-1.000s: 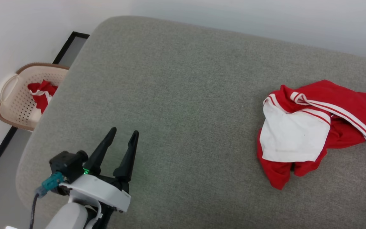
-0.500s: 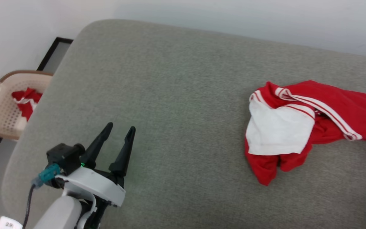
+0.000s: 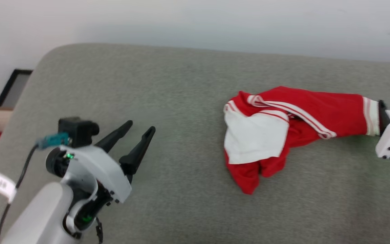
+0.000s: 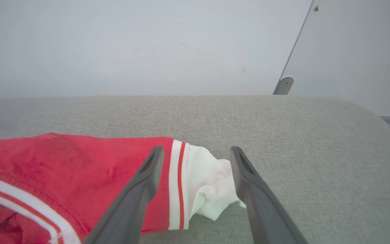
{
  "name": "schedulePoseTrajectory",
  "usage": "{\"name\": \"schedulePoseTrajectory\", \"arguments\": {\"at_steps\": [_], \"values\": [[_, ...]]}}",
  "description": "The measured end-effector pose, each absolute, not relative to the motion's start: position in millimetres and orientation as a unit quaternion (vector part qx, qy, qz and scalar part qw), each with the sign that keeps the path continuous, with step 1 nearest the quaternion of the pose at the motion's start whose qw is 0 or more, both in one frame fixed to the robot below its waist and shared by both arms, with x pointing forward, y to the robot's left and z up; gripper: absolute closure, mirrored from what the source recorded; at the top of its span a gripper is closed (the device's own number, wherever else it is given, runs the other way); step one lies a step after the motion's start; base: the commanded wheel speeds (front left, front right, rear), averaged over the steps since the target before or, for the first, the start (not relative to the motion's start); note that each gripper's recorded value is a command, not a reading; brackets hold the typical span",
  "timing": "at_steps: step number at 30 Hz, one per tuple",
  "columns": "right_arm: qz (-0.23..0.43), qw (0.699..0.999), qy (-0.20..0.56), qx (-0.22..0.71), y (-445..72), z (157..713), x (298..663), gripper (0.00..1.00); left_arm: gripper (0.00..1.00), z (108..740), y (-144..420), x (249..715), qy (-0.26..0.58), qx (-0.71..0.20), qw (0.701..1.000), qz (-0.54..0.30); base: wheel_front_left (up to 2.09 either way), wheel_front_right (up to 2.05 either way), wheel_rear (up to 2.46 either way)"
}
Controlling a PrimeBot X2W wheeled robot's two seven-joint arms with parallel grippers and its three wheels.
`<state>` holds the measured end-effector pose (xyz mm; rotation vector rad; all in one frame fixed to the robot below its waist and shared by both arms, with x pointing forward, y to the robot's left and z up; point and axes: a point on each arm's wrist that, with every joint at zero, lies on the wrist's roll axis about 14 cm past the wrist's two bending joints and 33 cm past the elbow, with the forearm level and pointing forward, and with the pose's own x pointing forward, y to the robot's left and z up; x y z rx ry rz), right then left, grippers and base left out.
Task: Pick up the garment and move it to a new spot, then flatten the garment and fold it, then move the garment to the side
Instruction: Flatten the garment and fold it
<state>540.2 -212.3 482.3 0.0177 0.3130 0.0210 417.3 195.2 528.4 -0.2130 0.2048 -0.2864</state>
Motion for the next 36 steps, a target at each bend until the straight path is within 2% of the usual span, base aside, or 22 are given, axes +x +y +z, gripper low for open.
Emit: {"name": "schedulePoseTrajectory", "arguments": {"at_steps": [7, 15, 20, 25, 34, 35, 36], "values": [[0.009, 0.997, 0.069, 0.028, -219.7, 511.8, 505.4, 0.0, 0.0, 541.4, 148.5, 439.5, 0.187, -0.103, 0.952, -0.218, 0.0, 0.0, 0.0], [-0.013, 0.999, -0.008, 0.041, -229.2, 536.2, 460.7, 0.0, 0.0, 532.1, 106.4, 454.2, 0.293, -0.09, 0.916, -0.258, 0.0, 0.0, 0.0], [-0.031, 0.998, -0.018, 0.048, -237.0, 536.9, 439.5, 0.0, 0.0, 512.5, 76.1, 450.7, 0.361, -0.088, 0.885, -0.28, 0.0, 0.0, 0.0], [-0.042, 0.998, -0.017, 0.052, -241.1, 534.1, 433.9, 0.0, 0.0, 482.8, 65.7, 448.3, 0.422, -0.074, 0.859, -0.281, 0.0, 0.0, 0.0], [-0.058, 0.997, 0.002, 0.053, -249.5, 518.6, 432.6, 0.0, 0.0, 443.9, 53.8, 452.1, 0.471, -0.075, 0.834, -0.279, 0.0, 0.0, 0.0], [-0.06, 0.997, 0.004, 0.053, -250.4, 517.0, 432.4, 0.0, 0.25, 441.6, 53.1, 452.8, 0.473, -0.075, 0.832, -0.278, 0.0, 0.0, 0.0], [-0.061, 0.997, 0.006, 0.052, -251.2, 515.5, 432.4, 0.0, 0.25, 440.0, 52.7, 454.0, 0.475, -0.075, 0.831, -0.278, 0.0, 0.0, 0.0]]}}
